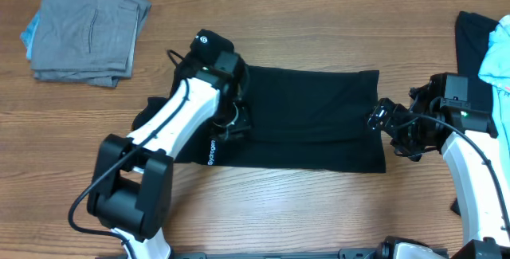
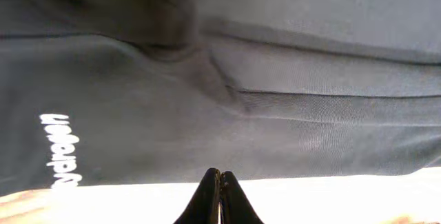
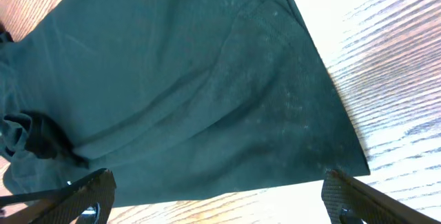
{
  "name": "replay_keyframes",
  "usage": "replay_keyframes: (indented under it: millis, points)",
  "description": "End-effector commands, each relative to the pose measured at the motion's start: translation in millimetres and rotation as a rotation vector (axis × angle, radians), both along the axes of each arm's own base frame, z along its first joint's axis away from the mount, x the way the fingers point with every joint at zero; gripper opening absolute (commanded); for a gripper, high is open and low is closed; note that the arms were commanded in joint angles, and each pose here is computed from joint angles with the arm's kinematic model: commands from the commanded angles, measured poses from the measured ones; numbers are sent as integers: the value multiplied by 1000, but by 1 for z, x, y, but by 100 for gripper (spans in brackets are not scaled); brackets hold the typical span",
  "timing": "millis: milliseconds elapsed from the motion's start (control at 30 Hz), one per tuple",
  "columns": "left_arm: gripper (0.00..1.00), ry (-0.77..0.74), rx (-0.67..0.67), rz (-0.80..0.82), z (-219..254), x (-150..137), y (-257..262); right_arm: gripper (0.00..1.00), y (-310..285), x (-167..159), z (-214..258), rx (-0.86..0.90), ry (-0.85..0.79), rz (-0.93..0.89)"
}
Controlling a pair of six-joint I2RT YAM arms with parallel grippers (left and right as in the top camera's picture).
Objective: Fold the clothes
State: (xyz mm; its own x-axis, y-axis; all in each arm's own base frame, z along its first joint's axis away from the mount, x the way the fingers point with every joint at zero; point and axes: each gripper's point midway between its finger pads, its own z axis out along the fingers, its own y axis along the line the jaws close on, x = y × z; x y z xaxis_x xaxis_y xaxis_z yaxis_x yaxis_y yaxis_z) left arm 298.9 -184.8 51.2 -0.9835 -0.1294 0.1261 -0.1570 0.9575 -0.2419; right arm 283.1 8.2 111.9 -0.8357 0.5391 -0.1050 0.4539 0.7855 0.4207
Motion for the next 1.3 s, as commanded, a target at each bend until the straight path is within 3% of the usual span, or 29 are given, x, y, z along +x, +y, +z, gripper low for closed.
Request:
replay_keyframes:
  millis: [0,267,433,700,900,1200,1233,1267]
  points:
    - [4,52,9,28,-17,-6,-6,100,3,-1,0,15,-1,4]
    - [4,164,34,47,-58,-15,-7,100,2,-3,-1,13,8,6]
    - [4,139,22,41,-75,-5,-11,100,2,-3,-1,12,7,6]
    - [5,34,-20,21,-68,24,-19,100,0,-3,-2,-3,9,6]
    - [7,61,-2,-23,-58,20,-15,100,0,-3,-3,-3,12,6]
    - [12,135,258,-43,-58,-3,34,98,3,-11,-22,11,80,13]
    - [13,134,269,-44,-58,-3,36,95,5,-11,-25,12,86,18]
    - [14,136,274,-44,-57,-4,38,86,7,-12,-28,16,93,26]
